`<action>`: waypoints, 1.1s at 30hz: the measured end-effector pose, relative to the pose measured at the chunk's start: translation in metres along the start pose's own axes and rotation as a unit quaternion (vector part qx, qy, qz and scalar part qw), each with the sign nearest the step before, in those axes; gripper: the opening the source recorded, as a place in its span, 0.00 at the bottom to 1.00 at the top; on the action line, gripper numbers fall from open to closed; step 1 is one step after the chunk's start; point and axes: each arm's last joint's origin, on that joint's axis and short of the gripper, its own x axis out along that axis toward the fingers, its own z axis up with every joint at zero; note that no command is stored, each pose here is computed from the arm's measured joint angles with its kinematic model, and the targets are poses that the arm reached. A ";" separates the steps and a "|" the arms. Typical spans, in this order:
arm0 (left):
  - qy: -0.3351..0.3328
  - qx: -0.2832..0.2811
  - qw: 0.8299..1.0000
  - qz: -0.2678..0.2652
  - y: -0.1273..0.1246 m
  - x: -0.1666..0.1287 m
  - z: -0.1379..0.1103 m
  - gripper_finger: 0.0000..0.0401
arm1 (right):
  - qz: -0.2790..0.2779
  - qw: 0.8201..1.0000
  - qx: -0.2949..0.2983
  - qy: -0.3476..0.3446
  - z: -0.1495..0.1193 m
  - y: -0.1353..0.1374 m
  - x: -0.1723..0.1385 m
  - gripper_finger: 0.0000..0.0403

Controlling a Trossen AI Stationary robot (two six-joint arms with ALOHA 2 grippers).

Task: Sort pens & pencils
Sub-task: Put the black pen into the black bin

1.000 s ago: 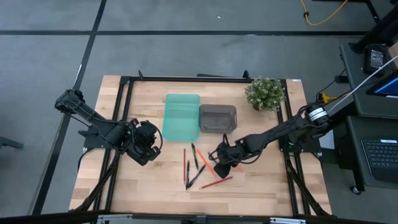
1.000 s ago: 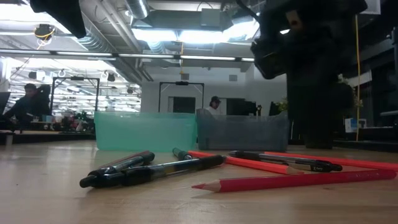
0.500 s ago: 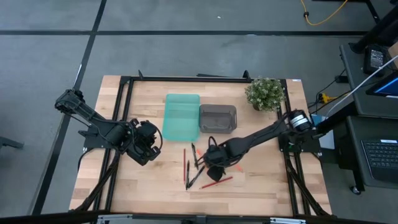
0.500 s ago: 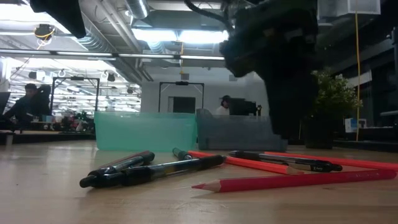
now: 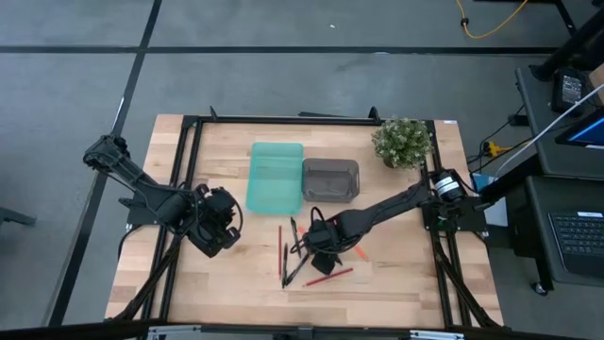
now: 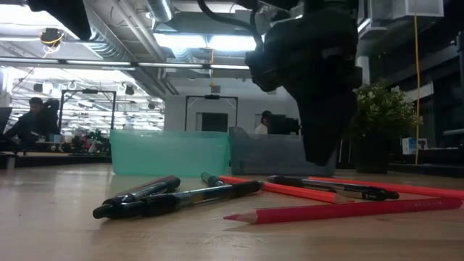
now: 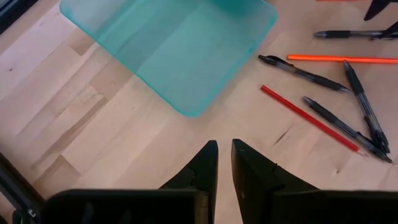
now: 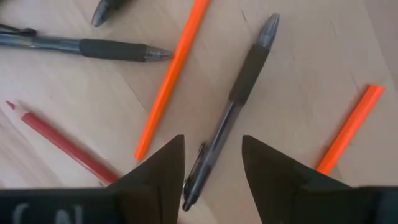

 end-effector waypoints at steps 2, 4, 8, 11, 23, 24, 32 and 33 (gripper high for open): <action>0.000 -0.004 1.000 -0.001 0.000 0.000 -0.001 0.10 | 0.000 1.000 -0.007 -0.001 0.001 -0.001 0.000 0.40; 0.000 -0.006 1.000 -0.001 0.000 0.000 -0.001 0.10 | -0.001 1.000 0.001 -0.002 0.002 -0.002 0.000 0.40; 0.000 -0.007 1.000 -0.001 0.000 0.000 -0.001 0.10 | -0.005 0.999 0.032 -0.004 0.005 -0.004 0.000 0.40; 0.000 -0.007 1.000 -0.001 0.000 0.000 -0.001 0.10 | -0.006 0.999 0.054 -0.005 0.004 -0.004 0.000 0.40; 0.000 -0.006 1.000 -0.001 0.000 0.000 -0.001 0.10 | -0.006 0.993 0.113 -0.020 0.006 -0.004 0.000 0.40; 0.000 -0.006 1.000 -0.001 0.000 0.000 -0.001 0.10 | -0.007 0.993 0.117 -0.021 0.006 -0.004 0.000 0.40; 0.000 -0.006 1.000 -0.001 0.000 0.000 -0.001 0.10 | -0.015 0.990 0.134 -0.035 0.006 -0.003 0.001 0.40; 0.000 -0.006 1.000 -0.001 0.000 0.000 -0.001 0.10 | -0.015 0.990 0.134 -0.034 0.006 -0.003 0.001 0.40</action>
